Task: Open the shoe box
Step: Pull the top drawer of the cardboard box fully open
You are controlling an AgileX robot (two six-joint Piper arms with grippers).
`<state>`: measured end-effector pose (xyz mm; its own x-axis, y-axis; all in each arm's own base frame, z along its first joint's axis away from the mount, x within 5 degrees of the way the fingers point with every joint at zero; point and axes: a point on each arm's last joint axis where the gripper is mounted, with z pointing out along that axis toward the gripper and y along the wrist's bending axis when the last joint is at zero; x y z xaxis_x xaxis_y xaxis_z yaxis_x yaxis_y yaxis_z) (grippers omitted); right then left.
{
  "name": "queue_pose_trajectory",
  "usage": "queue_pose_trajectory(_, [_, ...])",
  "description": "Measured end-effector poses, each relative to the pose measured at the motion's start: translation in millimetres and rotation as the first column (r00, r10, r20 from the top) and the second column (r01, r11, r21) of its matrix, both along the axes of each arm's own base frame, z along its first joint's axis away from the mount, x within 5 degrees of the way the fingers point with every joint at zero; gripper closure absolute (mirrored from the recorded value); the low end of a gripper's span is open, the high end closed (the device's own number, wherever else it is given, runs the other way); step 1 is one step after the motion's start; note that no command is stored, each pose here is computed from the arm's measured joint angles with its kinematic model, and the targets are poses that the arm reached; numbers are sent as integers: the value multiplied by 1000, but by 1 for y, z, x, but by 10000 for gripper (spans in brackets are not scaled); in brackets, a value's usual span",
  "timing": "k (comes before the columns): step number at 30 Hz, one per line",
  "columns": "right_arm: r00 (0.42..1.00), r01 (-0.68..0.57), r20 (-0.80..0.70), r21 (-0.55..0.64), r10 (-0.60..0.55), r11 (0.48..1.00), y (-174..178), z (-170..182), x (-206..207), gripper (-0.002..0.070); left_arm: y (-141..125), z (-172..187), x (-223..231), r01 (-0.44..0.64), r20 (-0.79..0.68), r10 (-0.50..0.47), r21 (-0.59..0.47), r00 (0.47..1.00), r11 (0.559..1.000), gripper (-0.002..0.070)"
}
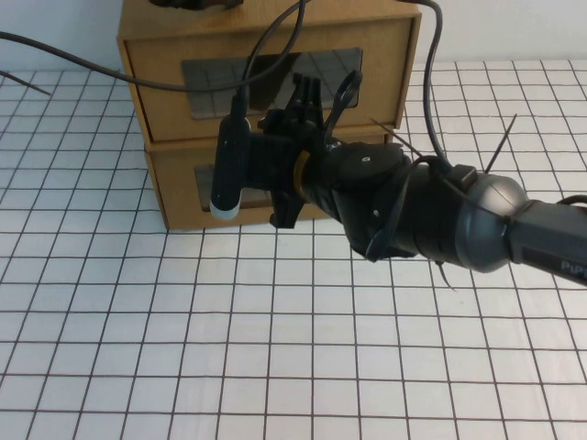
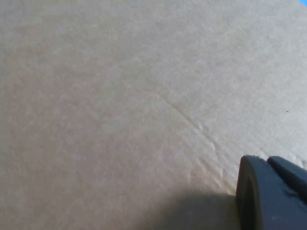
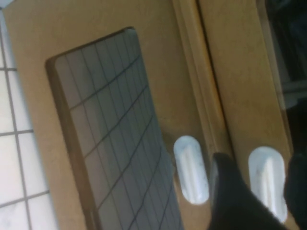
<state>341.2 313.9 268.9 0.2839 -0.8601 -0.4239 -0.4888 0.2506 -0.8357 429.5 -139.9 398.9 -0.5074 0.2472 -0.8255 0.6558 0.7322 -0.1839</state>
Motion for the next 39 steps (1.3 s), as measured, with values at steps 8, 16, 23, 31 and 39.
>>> queue_pose_trajectory(8, [1000,24,2,28,-25,999,9,-3,12,442,0,0,0,3,-3,-3,1,1000,1000,677])
queue_pose_trajectory(16, [998,64,4,25,-65,998,6,-4,14,446,0,0,0,3,-4,-3,4,1000,1000,677])
queue_pose_trajectory(23, [995,95,-14,42,-95,995,-1,-5,20,514,0,0,-1,8,-9,-8,6,1000,1000,677])
queue_pose_trajectory(31, [993,113,-45,75,-110,991,-1,-4,20,524,0,0,-1,8,-9,-8,6,1000,1000,677])
queue_pose_trajectory(39, [991,129,-30,21,-128,991,5,-6,13,526,0,0,-1,10,-9,-10,8,1000,1000,677])
